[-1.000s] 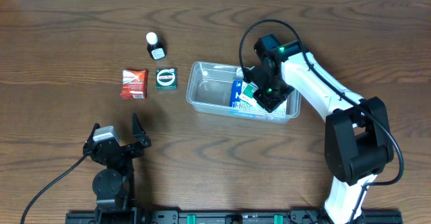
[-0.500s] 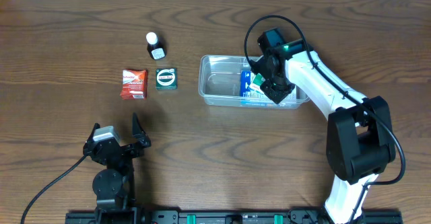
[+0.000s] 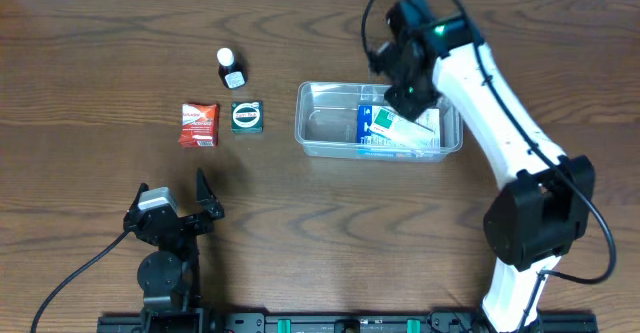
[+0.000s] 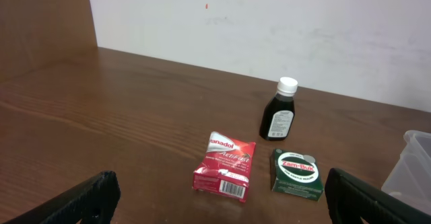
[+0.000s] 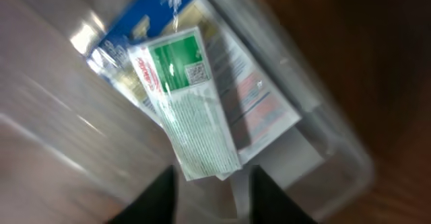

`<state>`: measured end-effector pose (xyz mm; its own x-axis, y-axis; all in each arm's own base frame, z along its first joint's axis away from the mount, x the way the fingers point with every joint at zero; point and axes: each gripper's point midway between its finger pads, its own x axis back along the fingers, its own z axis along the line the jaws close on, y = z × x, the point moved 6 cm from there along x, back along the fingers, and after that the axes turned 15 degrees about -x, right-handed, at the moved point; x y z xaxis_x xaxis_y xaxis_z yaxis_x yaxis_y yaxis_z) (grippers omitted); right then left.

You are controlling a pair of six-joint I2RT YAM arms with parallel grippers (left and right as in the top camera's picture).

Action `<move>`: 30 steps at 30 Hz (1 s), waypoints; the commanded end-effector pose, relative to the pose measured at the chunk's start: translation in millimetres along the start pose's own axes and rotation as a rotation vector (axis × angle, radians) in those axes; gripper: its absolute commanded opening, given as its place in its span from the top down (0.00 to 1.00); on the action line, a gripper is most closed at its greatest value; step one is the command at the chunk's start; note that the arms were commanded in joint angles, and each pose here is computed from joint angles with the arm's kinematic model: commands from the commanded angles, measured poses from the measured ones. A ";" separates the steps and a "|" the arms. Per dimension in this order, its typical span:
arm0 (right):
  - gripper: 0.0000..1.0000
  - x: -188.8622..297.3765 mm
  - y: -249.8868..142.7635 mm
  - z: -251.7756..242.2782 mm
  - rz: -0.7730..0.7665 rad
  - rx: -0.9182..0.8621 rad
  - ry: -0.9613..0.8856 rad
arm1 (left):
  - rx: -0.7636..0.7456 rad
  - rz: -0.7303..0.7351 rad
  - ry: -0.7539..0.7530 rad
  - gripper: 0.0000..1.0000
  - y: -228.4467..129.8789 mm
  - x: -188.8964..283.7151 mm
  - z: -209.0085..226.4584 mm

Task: Pack container
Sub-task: 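Release the Panadol box in the container and raise the right gripper, then retract the right arm to the upper right corner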

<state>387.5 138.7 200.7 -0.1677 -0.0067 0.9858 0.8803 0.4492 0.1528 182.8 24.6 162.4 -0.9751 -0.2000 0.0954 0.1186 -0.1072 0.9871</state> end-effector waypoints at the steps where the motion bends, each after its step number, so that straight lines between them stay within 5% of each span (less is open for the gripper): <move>1: 0.37 35.2 9.1 -17.3 -0.098 -0.057 0.014 | -0.004 0.058 0.021 0.02 -16.1 -1.6 1.3; 7: 0.11 53.2 5.0 -81.3 -0.162 -0.336 -0.018 | -0.004 0.058 0.021 0.02 -16.1 -1.6 1.3; 13: 0.01 52.8 -21.0 -152.2 -0.174 -0.617 -0.057 | -0.004 0.058 0.021 0.02 -16.1 -1.6 1.3; 20: 0.01 54.2 -49.7 -201.5 -0.175 -0.752 -0.092 | -0.004 0.058 0.021 0.02 -16.1 -1.6 1.3; 30: 0.01 54.6 -56.4 -210.6 -0.175 -0.813 -0.097 | -0.004 0.056 0.022 0.02 -15.6 -1.6 1.4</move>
<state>423.8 -74.2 246.8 -0.3023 0.0709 0.9506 0.8984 -0.3122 0.3090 182.8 24.7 162.5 -0.9751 -0.2004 0.0951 0.1183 -0.1072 0.9872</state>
